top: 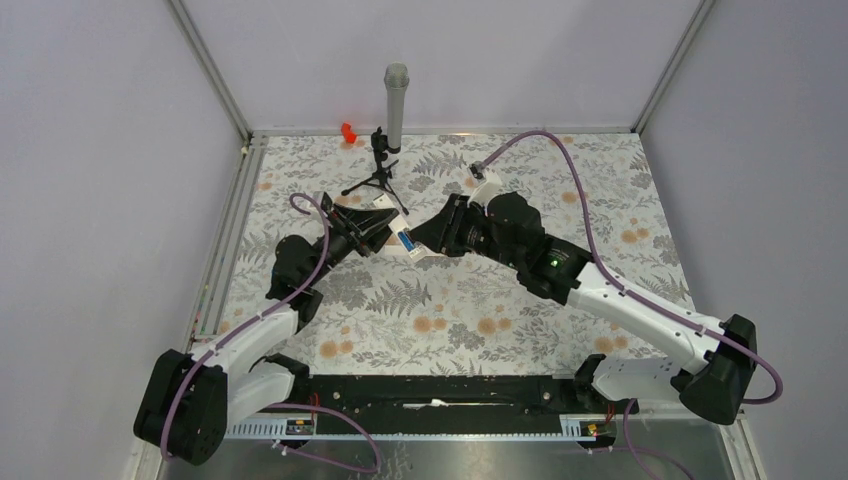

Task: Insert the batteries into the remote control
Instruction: Load the battery into the remote control.

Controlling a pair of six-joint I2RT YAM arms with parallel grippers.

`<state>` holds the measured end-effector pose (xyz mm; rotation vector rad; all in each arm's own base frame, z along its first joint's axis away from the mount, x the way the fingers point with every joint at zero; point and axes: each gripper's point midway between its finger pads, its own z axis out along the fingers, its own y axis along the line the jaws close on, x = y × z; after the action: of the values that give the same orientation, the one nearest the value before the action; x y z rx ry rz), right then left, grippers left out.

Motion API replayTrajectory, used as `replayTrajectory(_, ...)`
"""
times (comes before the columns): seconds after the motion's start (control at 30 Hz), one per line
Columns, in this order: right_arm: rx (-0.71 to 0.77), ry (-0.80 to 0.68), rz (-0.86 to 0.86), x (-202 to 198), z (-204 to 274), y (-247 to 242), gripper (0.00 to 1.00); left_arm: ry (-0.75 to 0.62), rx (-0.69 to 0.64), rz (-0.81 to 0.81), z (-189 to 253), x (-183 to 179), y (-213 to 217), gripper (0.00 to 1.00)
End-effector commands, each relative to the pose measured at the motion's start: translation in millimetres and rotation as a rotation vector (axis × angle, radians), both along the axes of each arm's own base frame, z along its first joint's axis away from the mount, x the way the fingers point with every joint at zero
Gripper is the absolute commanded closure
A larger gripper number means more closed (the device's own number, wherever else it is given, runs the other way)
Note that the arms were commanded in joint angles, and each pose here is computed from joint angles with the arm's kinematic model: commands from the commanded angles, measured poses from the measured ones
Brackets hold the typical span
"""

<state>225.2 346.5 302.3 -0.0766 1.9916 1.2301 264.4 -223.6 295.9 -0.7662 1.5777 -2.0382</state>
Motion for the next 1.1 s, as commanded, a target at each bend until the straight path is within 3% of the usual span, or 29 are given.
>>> replayTrajectory(0.0,-0.184,-0.012,-0.006,5.3,-32.3,-9.2,0.71,-0.218,0.030,0.020,52.2,-14.0,1.9,1.00)
replayTrajectory(0.17,-0.223,-0.026,0.029,2.9,-41.5,-8.4,0.71,-0.293,0.145,0.034,48.2,-14.7,-0.6,1.00)
replayTrajectory(0.27,-0.191,-0.070,0.026,3.7,-26.5,-9.1,0.59,-0.370,0.276,0.029,39.3,-13.2,-4.9,1.00)
replayTrajectory(0.4,-0.122,-0.129,0.016,3.7,-5.6,-10.3,0.37,-0.489,0.500,0.014,21.0,-11.5,-7.4,1.00)
replayTrajectory(0.57,-0.083,-0.195,0.031,1.8,4.1,-11.1,0.30,-0.608,0.669,-0.009,8.3,-17.5,-3.6,1.00)
replayTrajectory(0.83,-0.096,-0.298,0.330,-39.9,-4.9,3.3,0.27,-0.778,0.654,-0.110,20.4,-41.0,-11.4,1.00)
replayTrajectory(1.07,-0.170,-0.322,0.425,-52.6,-25.4,-1.3,0.29,-0.857,0.576,-0.216,33.5,-62.4,-19.0,1.00)
